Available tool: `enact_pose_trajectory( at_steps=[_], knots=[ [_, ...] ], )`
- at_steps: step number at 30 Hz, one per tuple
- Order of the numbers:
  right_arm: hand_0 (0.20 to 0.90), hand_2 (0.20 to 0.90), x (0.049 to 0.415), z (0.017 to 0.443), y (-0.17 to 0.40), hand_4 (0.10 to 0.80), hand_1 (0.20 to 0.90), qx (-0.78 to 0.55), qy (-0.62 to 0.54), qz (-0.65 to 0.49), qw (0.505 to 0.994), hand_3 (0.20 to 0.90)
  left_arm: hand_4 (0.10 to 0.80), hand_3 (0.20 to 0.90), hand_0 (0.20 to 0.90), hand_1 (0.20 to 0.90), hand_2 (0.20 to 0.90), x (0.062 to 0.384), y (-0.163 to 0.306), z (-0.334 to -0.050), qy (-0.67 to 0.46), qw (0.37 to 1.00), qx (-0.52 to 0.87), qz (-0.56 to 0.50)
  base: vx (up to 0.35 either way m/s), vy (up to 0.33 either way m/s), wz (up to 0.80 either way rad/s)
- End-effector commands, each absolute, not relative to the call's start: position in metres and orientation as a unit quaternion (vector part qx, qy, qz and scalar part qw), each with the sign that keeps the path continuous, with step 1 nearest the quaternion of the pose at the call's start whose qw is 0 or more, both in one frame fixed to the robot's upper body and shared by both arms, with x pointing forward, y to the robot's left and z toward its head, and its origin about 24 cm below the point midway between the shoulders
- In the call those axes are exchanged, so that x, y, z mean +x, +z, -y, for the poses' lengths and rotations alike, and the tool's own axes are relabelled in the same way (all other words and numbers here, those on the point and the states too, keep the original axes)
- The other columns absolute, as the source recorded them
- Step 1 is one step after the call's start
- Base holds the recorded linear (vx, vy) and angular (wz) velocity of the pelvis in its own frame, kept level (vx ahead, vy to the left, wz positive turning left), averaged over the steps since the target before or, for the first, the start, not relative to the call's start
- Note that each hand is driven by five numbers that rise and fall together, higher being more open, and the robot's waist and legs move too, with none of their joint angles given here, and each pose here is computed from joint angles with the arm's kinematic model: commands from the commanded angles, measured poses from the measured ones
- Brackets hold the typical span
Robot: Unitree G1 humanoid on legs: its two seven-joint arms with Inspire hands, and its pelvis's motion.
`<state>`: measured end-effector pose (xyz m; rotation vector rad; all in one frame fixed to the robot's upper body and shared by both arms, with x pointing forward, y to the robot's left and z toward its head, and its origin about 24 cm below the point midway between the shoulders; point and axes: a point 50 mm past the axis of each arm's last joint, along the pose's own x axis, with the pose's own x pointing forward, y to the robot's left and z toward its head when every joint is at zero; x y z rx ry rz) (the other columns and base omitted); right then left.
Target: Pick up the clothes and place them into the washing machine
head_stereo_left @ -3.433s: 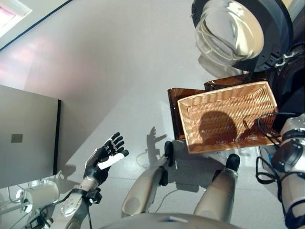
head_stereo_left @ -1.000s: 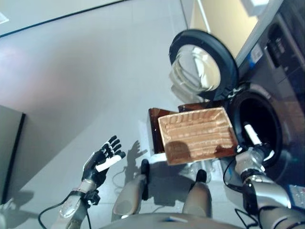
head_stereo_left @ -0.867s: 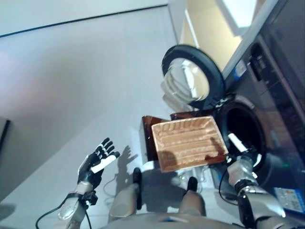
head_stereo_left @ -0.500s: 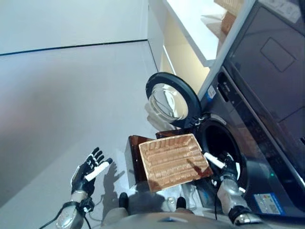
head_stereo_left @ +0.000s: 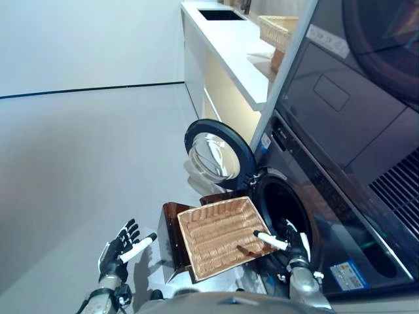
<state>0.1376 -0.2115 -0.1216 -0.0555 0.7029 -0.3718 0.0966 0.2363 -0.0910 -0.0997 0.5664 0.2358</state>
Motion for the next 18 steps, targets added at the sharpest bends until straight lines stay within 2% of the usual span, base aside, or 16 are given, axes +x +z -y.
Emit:
enact_pose_trajectory(
  at_steps=[1, 8, 18],
  knots=[
    [0.9, 0.9, 0.178, 0.213, -0.093, 0.8, 0.9, -0.014, -0.166, -0.237, 0.957, 0.9, 0.8, 0.9, 0.9, 0.9, 0.9, 0.13, -0.065, -0.242, 0.119, 0.978, -0.032, -0.17, -0.025, 0.007, -0.12],
    [0.9, 0.9, 0.159, 0.208, -0.102, 0.8, 0.9, 0.029, -0.181, -0.256, 0.949, 0.9, 0.8, 0.9, 0.9, 0.9, 0.9, 0.135, -0.071, -0.232, 0.117, 0.976, -0.046, -0.176, 0.008, -0.001, -0.01],
    [0.9, 0.9, 0.159, 0.209, -0.102, 0.8, 0.9, 0.011, -0.177, -0.258, 0.95, 0.9, 0.8, 0.9, 0.9, 0.9, 0.9, 0.137, -0.071, -0.229, 0.114, 0.977, -0.042, -0.174, 0.013, -0.003, -0.02]
  ],
)
